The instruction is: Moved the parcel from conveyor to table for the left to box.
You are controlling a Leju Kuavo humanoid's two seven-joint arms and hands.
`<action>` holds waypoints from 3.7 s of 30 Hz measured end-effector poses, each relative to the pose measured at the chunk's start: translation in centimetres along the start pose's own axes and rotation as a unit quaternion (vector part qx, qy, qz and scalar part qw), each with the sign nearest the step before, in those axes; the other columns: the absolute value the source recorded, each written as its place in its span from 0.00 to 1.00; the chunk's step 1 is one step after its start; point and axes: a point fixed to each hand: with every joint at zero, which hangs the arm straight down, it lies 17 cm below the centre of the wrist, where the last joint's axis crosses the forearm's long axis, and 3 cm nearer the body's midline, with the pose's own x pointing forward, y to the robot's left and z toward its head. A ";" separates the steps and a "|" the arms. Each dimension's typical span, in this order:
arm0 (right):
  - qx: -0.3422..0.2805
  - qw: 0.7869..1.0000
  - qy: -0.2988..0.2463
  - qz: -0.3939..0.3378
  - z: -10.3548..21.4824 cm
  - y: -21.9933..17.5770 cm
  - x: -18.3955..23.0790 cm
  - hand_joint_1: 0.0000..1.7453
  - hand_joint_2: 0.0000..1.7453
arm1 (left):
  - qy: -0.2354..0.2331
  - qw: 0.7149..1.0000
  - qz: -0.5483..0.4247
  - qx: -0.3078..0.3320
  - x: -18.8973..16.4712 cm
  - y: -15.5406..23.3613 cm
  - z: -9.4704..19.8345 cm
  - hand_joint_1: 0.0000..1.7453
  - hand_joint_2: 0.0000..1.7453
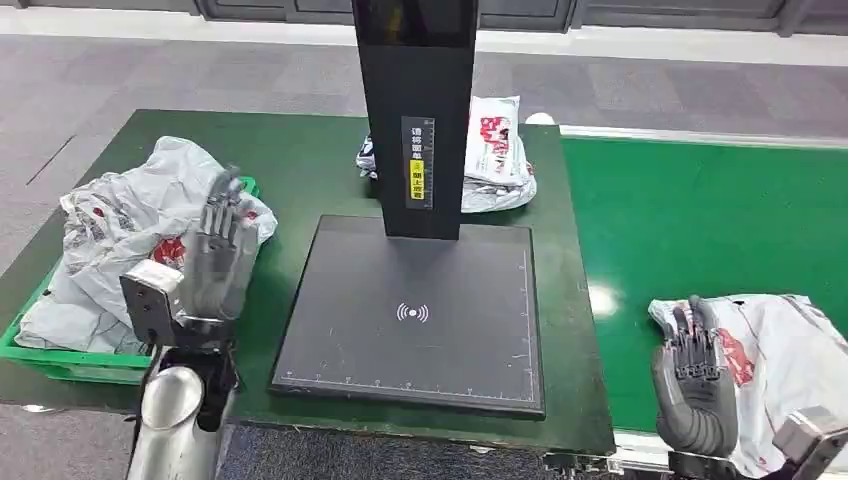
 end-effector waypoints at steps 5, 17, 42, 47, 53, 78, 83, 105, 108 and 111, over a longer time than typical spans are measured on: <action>-0.052 0.998 0.042 0.020 -0.3 -4.5 -2.7 0.00 1.00 | 0.063 0.978 0.189 -0.067 -4.1 -3.9 2.9 0.00 1.00; -0.123 0.981 0.112 0.095 0.3 -13.1 -6.0 0.00 1.00 | 0.157 0.943 0.284 -0.065 -10.3 -6.9 6.9 0.00 1.00; -0.235 0.808 0.294 0.452 2.4 -30.6 -7.5 0.00 1.00 | 0.219 0.936 0.242 -0.129 -13.5 -11.7 9.3 0.00 1.00; -0.255 0.769 0.315 0.494 3.2 -32.5 -7.0 0.00 1.00 | 0.222 0.934 0.242 -0.138 -13.6 -12.4 9.3 0.00 1.00; -0.268 0.671 0.366 0.587 4.4 -35.4 -6.6 0.00 1.00 | 0.227 0.933 0.238 -0.146 -13.9 -13.0 9.2 0.00 1.00; 0.053 0.682 0.470 0.558 9.2 -25.9 -22.7 0.00 1.00 | 0.227 0.927 0.251 -0.162 -14.7 -14.0 7.4 0.00 1.00; 0.059 0.701 0.458 0.544 8.7 -24.7 -23.1 1.00 1.00 | 0.227 0.927 0.250 -0.162 -14.7 -13.9 7.3 0.00 1.00; -0.056 0.964 0.230 0.119 -2.1 -15.0 -14.9 1.00 1.00 | 0.218 0.936 0.235 -0.145 -14.4 -12.8 8.1 0.00 1.00; -0.061 0.977 0.198 0.054 -3.1 -14.2 -13.4 1.00 1.00 | 0.216 0.937 0.235 -0.145 -14.4 -12.8 8.1 0.00 1.00; -0.058 0.984 0.168 -0.005 -3.9 -13.3 -12.0 1.00 1.00 | 0.213 0.937 0.234 -0.145 -14.2 -12.8 7.9 0.00 1.00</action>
